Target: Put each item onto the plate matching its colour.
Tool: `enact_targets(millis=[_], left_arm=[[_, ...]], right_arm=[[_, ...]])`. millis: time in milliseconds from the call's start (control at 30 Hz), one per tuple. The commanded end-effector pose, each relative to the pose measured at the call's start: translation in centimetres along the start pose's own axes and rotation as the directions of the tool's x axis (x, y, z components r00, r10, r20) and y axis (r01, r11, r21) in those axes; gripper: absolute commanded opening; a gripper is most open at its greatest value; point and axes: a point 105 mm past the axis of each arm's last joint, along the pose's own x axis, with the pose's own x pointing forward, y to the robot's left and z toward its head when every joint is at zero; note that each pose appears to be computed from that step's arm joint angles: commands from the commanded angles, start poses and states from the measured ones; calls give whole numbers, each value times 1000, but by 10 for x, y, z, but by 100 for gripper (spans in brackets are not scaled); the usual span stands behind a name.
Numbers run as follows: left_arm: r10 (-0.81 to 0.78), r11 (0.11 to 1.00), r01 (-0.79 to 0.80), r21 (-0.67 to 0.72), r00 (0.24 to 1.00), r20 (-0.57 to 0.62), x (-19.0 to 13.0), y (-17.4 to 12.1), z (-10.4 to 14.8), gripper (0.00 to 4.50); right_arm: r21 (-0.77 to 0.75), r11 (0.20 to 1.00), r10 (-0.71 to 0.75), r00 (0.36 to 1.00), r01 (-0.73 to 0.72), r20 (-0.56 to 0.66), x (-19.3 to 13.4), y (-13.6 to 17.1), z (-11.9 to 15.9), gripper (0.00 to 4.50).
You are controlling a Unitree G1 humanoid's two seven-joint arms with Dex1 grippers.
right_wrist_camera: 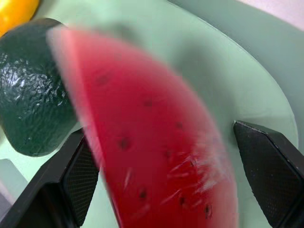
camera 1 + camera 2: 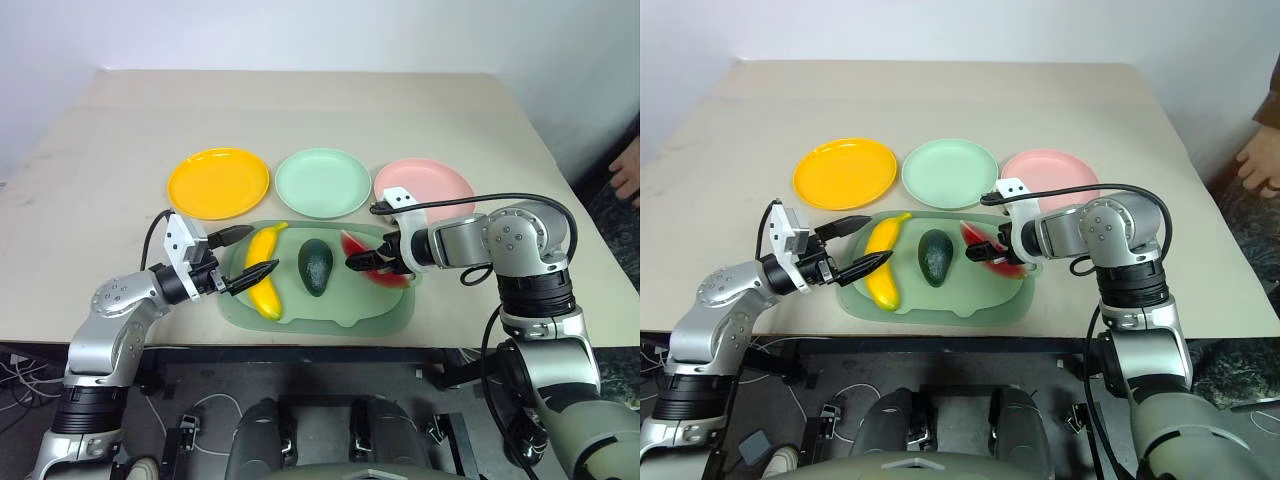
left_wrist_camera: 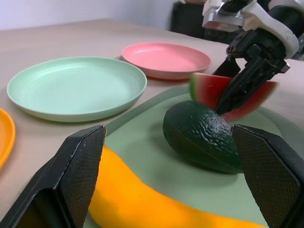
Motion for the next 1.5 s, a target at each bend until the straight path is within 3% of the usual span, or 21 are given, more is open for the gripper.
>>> enact_targets(millis=[33,300,533,667,867,1000,1100,1200,1367,1500], left_arm=[[-16,999,15,36,1000,23,4,-1,8,448],[-7,999,7,34,1000,23,3,0,7,450],[-1,999,1,42,1000,22,3,4,9,450],[2,999,-3,43,1000,22,1,4,11,450],[9,999,-10,49,1000,24,1,6,13,450],[7,999,-9,53,1000,23,2,5,13,450],[15,998,-16,56,1000,24,1,5,13,450],[19,998,-21,56,1000,22,-1,3,12,450],[37,997,-39,59,999,20,-4,2,12,450],[50,997,-51,63,999,15,-9,1,12,450]], right_arm=[[-40,999,-29,998,27,-54,4,2,-9,431],[-151,986,-92,988,73,-121,1,-2,-24,248],[-205,977,-82,991,60,-102,-2,5,-18,248],[-184,983,-14,999,22,45,-26,11,23,248],[-117,973,-169,957,200,236,-48,-28,79,248],[-129,930,-292,905,344,310,-46,-68,108,248],[-140,915,-307,879,378,364,-37,-84,122,248],[-103,882,-393,836,461,383,-26,-106,127,248],[-90,866,-439,834,492,335,-11,-119,116,248],[-94,869,-431,837,485,338,-8,-119,117,375]])
